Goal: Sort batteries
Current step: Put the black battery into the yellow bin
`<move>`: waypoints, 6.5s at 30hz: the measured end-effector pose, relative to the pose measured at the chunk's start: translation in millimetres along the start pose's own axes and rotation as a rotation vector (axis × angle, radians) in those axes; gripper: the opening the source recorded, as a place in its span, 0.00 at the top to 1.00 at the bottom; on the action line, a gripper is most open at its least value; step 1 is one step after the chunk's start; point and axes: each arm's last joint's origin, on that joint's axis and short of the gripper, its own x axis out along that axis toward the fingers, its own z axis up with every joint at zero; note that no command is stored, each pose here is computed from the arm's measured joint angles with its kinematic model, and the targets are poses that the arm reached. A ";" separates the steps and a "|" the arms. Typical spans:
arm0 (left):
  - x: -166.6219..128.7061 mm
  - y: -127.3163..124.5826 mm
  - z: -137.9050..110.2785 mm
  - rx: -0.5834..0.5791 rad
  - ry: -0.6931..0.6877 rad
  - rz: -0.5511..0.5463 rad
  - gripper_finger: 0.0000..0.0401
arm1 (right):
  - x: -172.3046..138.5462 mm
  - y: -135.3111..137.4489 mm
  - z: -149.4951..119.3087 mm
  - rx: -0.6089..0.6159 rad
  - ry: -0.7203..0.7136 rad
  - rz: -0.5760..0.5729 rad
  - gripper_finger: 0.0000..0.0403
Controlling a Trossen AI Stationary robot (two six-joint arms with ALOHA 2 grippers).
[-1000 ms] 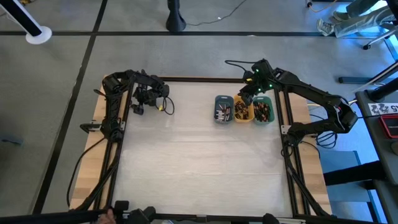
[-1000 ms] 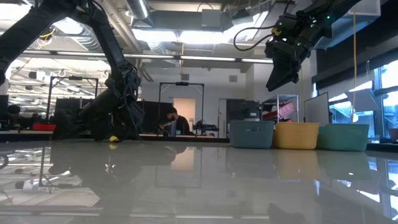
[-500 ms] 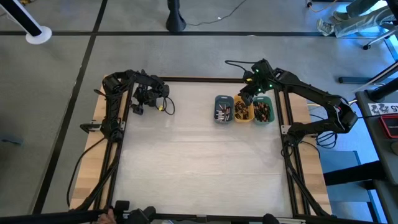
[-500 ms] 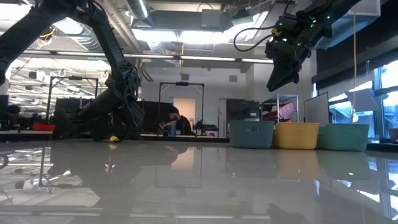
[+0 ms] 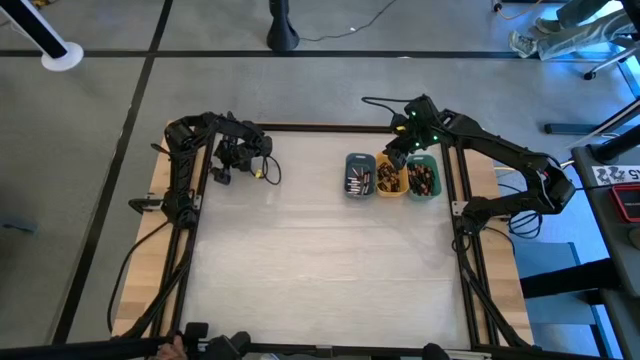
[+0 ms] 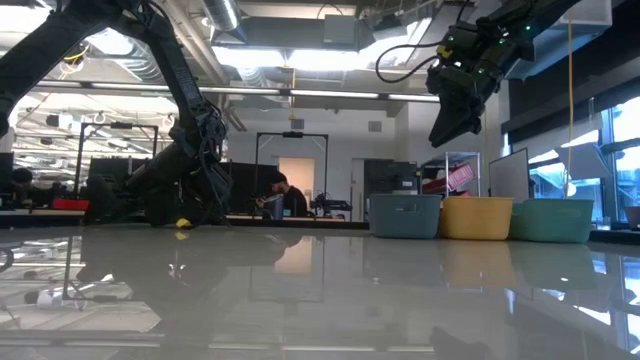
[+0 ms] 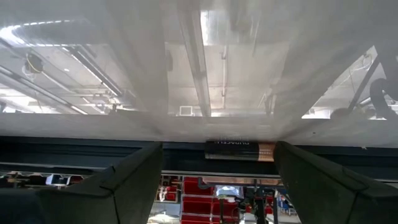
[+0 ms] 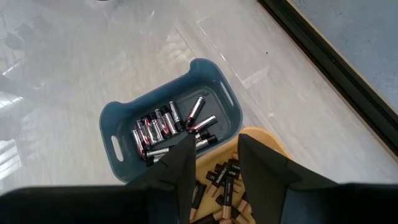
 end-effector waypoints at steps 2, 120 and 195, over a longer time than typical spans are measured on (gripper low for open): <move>0.1 0.0 0.1 0.000 0.000 0.000 0.25 | 0.0 0.0 0.1 0.000 -0.001 0.000 0.70; -142.0 -88.4 -105.9 -1.451 -0.974 -0.559 0.25 | 0.4 -0.2 3.3 -0.102 -0.031 0.003 0.70; -142.6 -127.9 -32.2 -2.184 -0.754 -0.566 0.25 | 13.2 -3.1 -11.8 -0.077 0.001 0.007 0.70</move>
